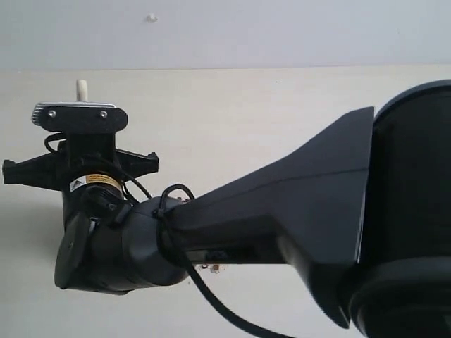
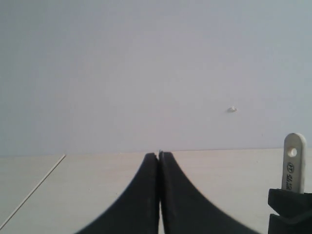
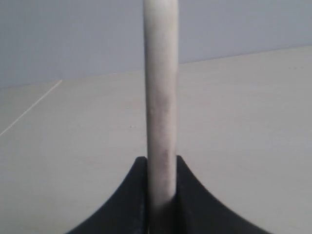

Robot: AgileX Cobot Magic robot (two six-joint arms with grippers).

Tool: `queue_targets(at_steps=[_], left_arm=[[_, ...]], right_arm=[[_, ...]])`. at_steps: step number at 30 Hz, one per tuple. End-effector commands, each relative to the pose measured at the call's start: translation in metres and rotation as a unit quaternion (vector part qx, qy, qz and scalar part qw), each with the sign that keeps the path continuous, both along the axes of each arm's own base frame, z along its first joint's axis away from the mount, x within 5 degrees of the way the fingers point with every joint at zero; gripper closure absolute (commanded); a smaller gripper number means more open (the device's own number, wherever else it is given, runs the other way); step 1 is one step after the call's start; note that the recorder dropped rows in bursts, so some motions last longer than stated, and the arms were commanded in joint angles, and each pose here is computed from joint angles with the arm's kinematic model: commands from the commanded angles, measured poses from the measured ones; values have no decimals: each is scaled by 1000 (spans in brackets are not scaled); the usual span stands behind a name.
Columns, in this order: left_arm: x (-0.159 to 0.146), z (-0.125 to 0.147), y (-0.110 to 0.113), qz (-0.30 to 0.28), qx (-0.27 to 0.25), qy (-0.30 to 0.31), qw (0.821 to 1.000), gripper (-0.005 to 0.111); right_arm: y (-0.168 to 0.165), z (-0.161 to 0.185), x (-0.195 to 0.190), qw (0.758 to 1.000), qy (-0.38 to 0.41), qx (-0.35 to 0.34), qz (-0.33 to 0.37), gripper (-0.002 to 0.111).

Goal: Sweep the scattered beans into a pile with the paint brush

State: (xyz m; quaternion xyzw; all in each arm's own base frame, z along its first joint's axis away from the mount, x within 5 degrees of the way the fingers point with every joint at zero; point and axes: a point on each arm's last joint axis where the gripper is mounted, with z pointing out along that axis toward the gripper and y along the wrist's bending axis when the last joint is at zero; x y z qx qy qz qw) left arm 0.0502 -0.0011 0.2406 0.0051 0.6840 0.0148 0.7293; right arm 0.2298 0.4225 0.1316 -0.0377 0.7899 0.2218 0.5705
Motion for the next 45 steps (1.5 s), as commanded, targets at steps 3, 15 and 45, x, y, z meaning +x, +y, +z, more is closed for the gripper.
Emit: queue_targets(at_steps=[3, 15, 45], left_arm=[[0, -1, 0, -3, -3, 0, 1000, 107], [0, -1, 0, -3, -3, 0, 1000, 107], [0, -1, 0, -3, -3, 0, 1000, 107]], right_arm=[[-12, -1, 10, 998, 19, -1, -59, 108], [-48, 10, 16, 967, 34, -178, -179, 108], [-55, 16, -35, 991, 70, -13, 110, 108]])
